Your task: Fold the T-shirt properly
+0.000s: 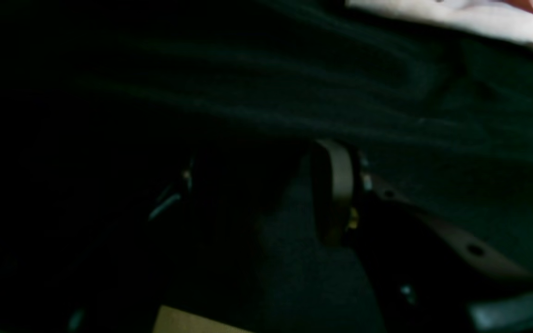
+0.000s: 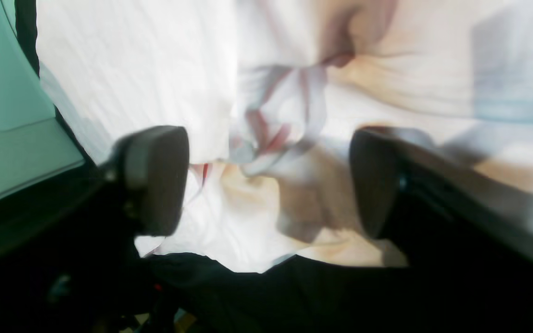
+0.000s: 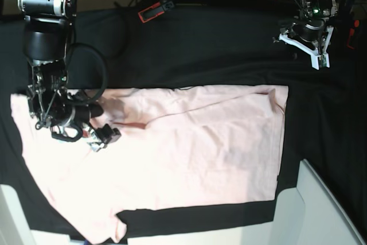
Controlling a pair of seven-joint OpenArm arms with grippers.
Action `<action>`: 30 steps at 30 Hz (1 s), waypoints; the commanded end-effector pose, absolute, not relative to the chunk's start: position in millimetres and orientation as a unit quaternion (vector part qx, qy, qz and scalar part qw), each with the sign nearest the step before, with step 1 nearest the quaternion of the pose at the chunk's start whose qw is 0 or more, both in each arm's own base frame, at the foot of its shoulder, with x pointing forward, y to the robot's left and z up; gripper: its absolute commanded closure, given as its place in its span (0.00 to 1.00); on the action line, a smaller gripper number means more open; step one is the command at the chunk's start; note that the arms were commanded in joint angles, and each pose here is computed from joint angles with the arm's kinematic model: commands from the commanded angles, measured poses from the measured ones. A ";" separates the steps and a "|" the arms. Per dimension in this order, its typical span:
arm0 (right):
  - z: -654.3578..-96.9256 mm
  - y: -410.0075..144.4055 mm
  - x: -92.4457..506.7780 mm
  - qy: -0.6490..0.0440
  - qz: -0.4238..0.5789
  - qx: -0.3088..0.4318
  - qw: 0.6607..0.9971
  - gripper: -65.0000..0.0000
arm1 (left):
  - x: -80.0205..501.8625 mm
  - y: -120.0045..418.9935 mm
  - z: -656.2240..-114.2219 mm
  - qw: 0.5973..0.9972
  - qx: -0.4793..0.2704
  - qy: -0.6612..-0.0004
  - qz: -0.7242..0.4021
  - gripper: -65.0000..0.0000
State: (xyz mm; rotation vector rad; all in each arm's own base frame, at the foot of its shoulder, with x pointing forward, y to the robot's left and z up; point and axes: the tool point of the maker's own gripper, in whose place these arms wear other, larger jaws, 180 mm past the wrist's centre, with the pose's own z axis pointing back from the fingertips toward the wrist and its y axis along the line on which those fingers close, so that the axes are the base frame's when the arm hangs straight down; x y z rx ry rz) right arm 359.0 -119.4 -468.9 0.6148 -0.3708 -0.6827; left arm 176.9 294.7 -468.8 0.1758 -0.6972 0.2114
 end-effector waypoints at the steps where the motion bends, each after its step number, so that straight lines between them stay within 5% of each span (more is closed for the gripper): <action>1: -452.9 -120.9 372.4 -0.203 -0.323 0.314 0.869 0.17 | 184.1 299.0 -459.2 0.924 0.091 -0.358 0.097 0.52; 7: -405.7 -126.8 377.9 -0.319 -0.241 0.329 0.856 0.36 | 198.2 272.9 -458.8 0.926 0.047 -0.369 0.058 0.52; 15: -424.8 -139.1 350.0 -0.304 -0.242 0.305 0.869 0.38 | 228.4 231.4 -448.5 0.900 -0.063 -0.414 0.117 0.50; 21: -430.7 -149.6 341.6 -0.300 -0.241 0.293 0.875 0.38 | 247.1 224.8 -434.1 0.875 -0.112 -0.442 0.161 0.24; 30: -436.6 -153.7 333.6 -0.293 -0.239 0.286 0.880 0.38 | 274.9 215.8 -418.3 0.828 -0.192 -0.471 0.236 0.37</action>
